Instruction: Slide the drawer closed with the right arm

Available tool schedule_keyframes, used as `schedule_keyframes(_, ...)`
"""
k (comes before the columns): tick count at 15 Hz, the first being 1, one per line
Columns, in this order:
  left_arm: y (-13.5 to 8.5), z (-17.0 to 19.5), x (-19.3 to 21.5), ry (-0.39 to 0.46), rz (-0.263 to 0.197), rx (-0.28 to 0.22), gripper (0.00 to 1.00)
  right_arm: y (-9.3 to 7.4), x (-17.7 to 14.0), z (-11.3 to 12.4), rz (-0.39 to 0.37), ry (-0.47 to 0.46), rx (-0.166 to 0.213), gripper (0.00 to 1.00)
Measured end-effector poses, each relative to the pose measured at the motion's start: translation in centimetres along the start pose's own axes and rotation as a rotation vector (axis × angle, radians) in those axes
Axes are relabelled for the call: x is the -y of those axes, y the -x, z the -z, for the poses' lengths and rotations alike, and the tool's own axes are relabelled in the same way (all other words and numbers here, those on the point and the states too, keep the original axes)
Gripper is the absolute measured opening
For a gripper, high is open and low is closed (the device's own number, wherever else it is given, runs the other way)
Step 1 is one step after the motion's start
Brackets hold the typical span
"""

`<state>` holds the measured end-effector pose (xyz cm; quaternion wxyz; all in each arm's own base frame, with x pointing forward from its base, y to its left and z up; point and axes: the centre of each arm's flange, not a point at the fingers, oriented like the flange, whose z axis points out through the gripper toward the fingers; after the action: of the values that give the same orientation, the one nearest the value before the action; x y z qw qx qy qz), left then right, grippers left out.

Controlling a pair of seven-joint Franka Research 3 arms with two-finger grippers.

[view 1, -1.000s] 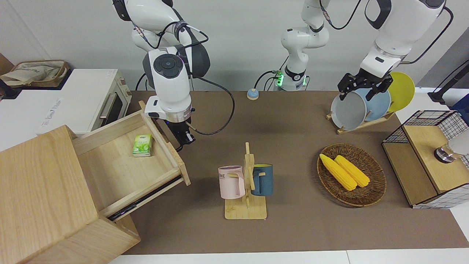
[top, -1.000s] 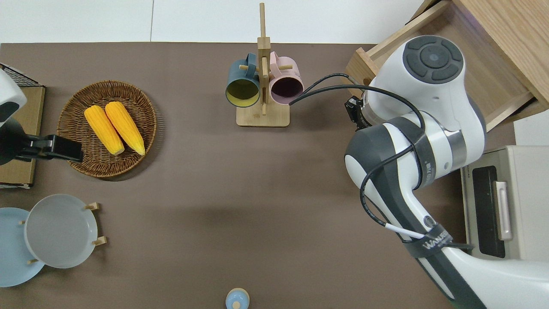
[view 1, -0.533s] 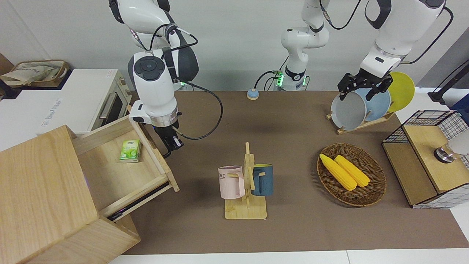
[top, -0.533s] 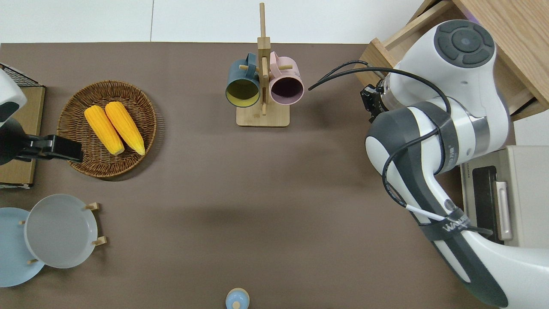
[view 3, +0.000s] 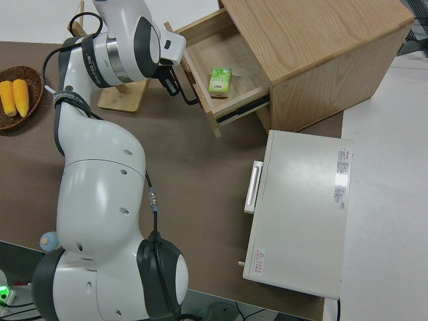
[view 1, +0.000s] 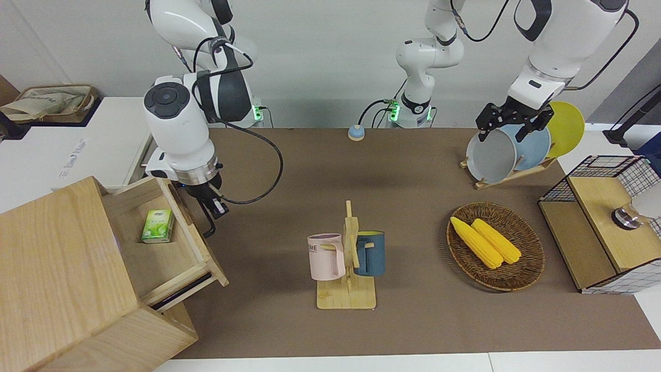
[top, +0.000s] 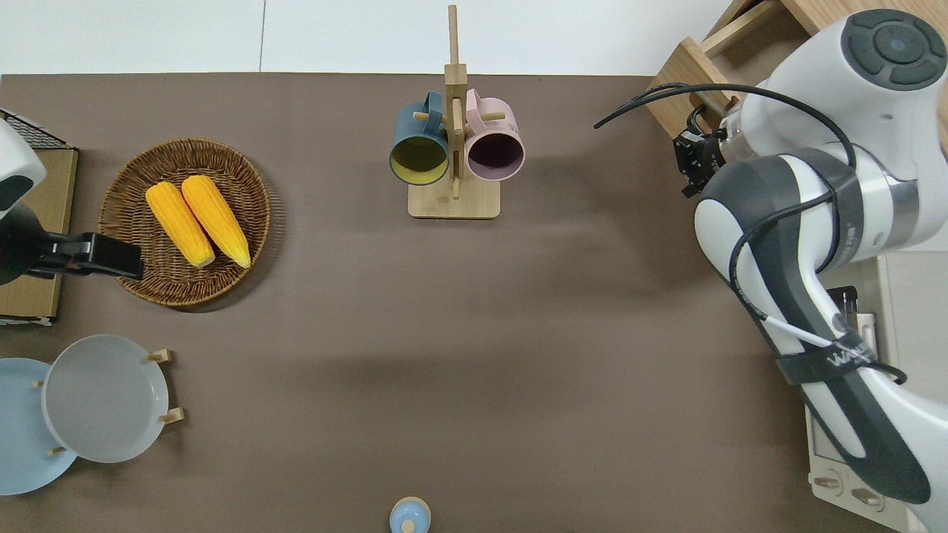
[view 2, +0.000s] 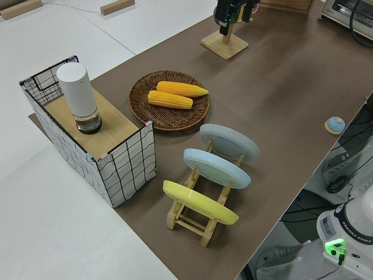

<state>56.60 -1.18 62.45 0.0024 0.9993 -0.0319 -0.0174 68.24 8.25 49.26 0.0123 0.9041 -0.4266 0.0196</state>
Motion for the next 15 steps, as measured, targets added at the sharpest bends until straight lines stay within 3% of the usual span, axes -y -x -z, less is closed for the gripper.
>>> schedule_keyframes(9,0.0,0.0,0.0,0.0,0.0,0.0,1.0,-5.4,-3.5,-1.2,0.062,0.011,0.011,0.01)
schedule_keyframes(15,0.0,0.0,0.0,0.0,0.0,0.0,1.0,-8.6,-5.5,-0.2,0.036,-0.01,-0.004,0.01)
